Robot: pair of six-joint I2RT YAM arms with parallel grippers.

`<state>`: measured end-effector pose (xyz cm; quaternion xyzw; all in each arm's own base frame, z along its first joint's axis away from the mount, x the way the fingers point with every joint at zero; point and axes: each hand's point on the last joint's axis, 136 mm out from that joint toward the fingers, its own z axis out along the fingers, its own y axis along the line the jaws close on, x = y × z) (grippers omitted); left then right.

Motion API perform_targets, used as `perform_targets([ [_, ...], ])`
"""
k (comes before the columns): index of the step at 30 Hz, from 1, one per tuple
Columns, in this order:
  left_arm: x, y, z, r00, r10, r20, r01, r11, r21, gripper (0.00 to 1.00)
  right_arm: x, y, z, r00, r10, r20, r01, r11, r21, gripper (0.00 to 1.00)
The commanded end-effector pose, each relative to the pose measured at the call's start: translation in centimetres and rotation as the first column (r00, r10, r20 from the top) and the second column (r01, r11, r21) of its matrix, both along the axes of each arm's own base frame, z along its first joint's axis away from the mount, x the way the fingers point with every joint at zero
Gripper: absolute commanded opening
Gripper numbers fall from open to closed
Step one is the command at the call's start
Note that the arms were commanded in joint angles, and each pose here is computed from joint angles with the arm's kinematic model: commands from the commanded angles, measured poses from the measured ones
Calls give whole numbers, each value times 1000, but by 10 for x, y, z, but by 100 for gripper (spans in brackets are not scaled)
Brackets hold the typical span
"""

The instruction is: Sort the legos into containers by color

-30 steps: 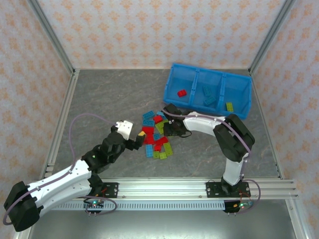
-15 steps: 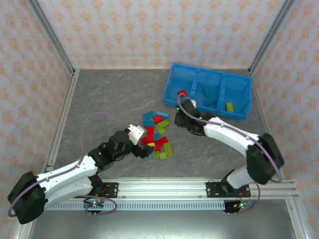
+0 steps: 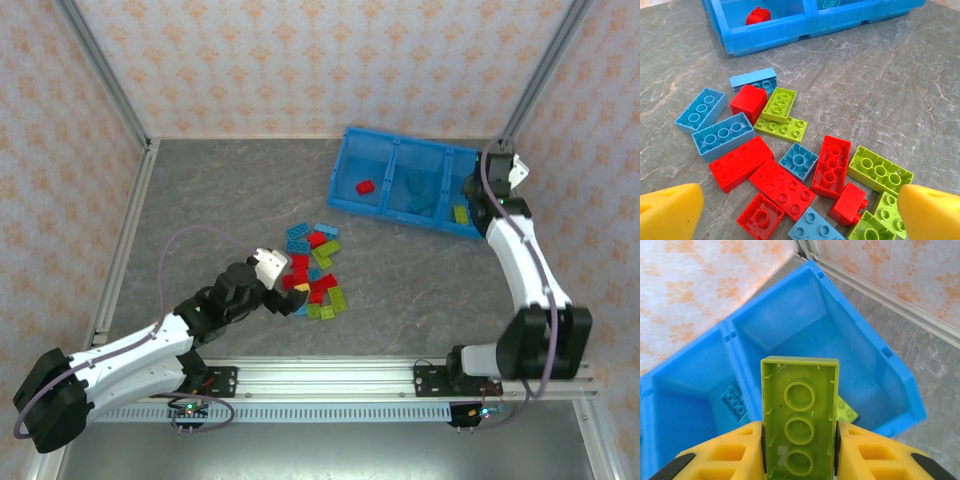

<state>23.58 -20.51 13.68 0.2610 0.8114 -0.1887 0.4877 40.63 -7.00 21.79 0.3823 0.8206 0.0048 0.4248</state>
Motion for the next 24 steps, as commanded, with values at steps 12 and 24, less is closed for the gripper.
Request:
perform_targets([
  [12,20,37,23,968,240,80,-238,971,-23,100,20,19,-20,992,95,-86,-81,985,151,72],
  [24,18,65,35,927,344,148,-341,939,-42,100,-76,280,-55,599,782,-174,-758,624,190,73],
])
